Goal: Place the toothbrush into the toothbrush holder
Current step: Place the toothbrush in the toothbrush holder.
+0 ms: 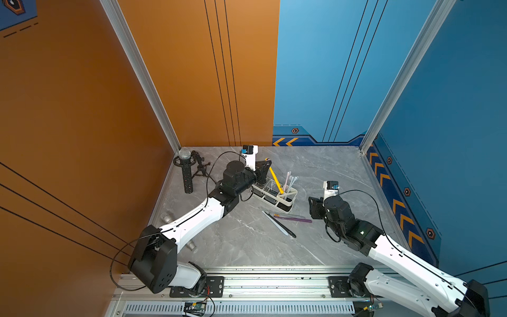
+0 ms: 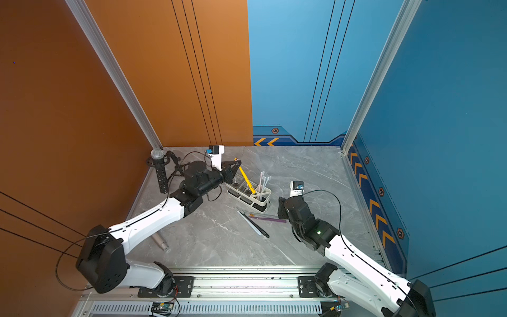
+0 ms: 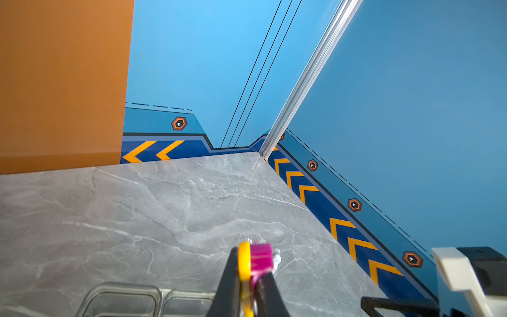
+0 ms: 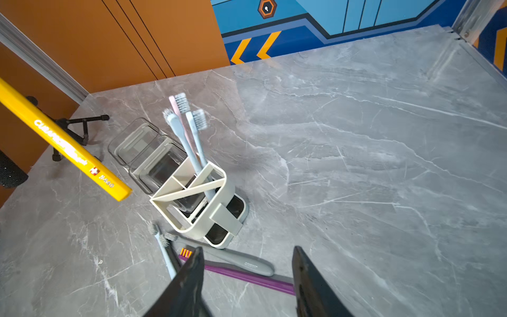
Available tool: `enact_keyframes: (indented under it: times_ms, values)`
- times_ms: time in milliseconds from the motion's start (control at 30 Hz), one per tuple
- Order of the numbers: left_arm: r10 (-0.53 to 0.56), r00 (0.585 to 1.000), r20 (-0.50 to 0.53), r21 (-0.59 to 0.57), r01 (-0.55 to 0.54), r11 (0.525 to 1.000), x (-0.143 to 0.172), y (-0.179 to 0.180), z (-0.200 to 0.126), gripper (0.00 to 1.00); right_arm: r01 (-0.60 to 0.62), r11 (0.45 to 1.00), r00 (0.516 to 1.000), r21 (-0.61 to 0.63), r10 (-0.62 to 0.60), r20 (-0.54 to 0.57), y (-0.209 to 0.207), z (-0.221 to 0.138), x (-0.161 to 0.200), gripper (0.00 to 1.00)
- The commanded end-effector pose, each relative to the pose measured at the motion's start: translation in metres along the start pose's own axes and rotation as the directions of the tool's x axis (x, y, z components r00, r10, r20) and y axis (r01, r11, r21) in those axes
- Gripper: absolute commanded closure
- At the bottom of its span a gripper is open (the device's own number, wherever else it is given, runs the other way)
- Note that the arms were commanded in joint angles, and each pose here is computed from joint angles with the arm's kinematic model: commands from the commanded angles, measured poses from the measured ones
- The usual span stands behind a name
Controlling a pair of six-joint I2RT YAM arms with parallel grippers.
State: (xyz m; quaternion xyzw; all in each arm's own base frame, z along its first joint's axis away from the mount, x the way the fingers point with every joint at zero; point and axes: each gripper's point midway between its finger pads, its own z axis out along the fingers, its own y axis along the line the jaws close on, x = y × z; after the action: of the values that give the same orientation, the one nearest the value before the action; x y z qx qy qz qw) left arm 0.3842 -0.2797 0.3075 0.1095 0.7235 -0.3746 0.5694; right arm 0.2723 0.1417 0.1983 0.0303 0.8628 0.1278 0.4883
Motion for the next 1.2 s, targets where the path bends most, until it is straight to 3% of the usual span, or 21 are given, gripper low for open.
enact_keyframes:
  times_ms: [0, 200, 367, 1167]
  values:
    - [0.094, 0.993, 0.067, 0.004, -0.095, 0.995, -0.012, -0.009, 0.011, 1.00, -0.018, 0.997, 1.000, 0.070, 0.018, 0.002, -0.022, -0.002, 0.003, 0.48]
    - [0.141, 0.988, 0.063, 0.055, -0.145, 0.988, 0.007, -0.020, 0.027, 1.00, 0.000, 0.998, 1.000, 0.069, 0.001, -0.014, -0.024, 0.000, 0.004, 0.47]
    - [0.144, 0.986, 0.079, 0.077, -0.150, 0.986, -0.002, -0.029, 0.041, 1.00, -0.011, 0.999, 0.998, 0.034, 0.013, -0.066, -0.021, 0.008, 0.011, 0.48]
    - [0.264, 0.964, 0.034, 0.045, -0.265, 0.963, 0.021, -0.015, 0.055, 1.00, -0.019, 0.999, 0.994, 0.029, 0.022, -0.103, -0.026, 0.022, 0.017, 0.48]
